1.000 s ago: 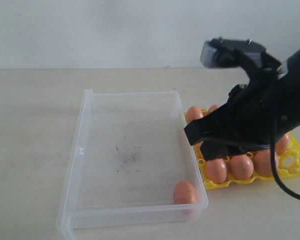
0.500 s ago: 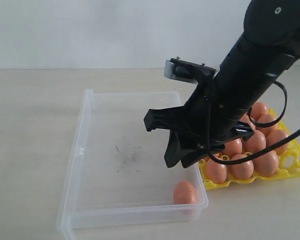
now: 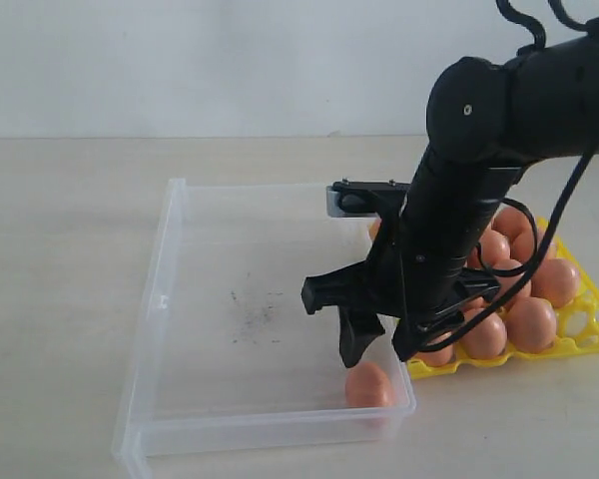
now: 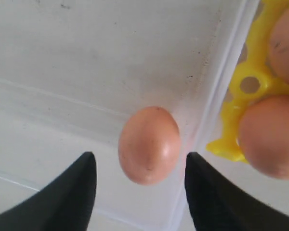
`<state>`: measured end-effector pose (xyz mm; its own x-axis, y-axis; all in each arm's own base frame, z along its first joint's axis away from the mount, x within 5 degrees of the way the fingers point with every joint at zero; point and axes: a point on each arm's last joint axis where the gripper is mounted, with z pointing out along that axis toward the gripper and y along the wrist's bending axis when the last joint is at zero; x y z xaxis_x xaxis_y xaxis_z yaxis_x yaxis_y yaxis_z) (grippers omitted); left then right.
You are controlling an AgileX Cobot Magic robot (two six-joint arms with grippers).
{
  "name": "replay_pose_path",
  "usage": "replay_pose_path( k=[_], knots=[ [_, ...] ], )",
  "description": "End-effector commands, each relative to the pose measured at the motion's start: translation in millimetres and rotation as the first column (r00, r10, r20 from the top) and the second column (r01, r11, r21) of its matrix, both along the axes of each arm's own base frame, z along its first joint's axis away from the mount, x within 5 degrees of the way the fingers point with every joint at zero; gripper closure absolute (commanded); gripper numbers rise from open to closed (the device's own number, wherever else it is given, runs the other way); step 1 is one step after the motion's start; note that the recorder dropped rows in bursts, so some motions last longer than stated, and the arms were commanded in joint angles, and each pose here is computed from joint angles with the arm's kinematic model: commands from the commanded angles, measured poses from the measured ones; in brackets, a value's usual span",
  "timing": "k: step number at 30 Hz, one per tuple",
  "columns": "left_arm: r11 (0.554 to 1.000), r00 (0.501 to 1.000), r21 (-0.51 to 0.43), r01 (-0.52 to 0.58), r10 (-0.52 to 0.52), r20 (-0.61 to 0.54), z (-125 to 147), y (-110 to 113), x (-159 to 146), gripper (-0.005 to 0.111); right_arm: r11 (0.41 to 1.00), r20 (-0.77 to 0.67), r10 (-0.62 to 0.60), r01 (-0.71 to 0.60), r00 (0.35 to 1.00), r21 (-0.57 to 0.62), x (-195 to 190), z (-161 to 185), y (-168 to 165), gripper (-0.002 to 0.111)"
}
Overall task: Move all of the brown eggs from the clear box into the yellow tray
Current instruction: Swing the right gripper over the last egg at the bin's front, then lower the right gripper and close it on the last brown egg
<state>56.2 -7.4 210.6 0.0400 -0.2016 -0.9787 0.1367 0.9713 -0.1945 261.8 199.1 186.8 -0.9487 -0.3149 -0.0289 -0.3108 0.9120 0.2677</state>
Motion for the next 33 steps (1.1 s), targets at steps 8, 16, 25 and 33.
replay_pose_path(
  k=[8,16,25,33],
  knots=[
    [1.0,1.0,-0.021,0.002,-0.002,0.018,2.6,0.2,-0.5,0.103,0.991,0.038,0.131,-0.132,0.991,0.005,13.1,15.6,18.1,0.07],
    [1.0,1.0,-0.021,0.002,-0.002,0.018,2.6,0.2,-0.5,0.103,0.977,0.09,0.209,-0.211,0.974,0.017,2.9,15.7,50.7,0.07],
    [1.0,1.0,-0.021,0.002,-0.002,0.018,2.6,0.2,-0.5,0.103,0.952,-0.003,0.242,-0.238,0.97,-0.194,6.4,-10.3,36.7,0.07],
    [1.0,1.0,-0.021,0.002,-0.002,0.018,2.6,0.2,-0.5,0.103,0.959,-0.022,0.185,-0.185,0.982,-0.214,7.8,-18.6,37.1,0.05]
  ],
)
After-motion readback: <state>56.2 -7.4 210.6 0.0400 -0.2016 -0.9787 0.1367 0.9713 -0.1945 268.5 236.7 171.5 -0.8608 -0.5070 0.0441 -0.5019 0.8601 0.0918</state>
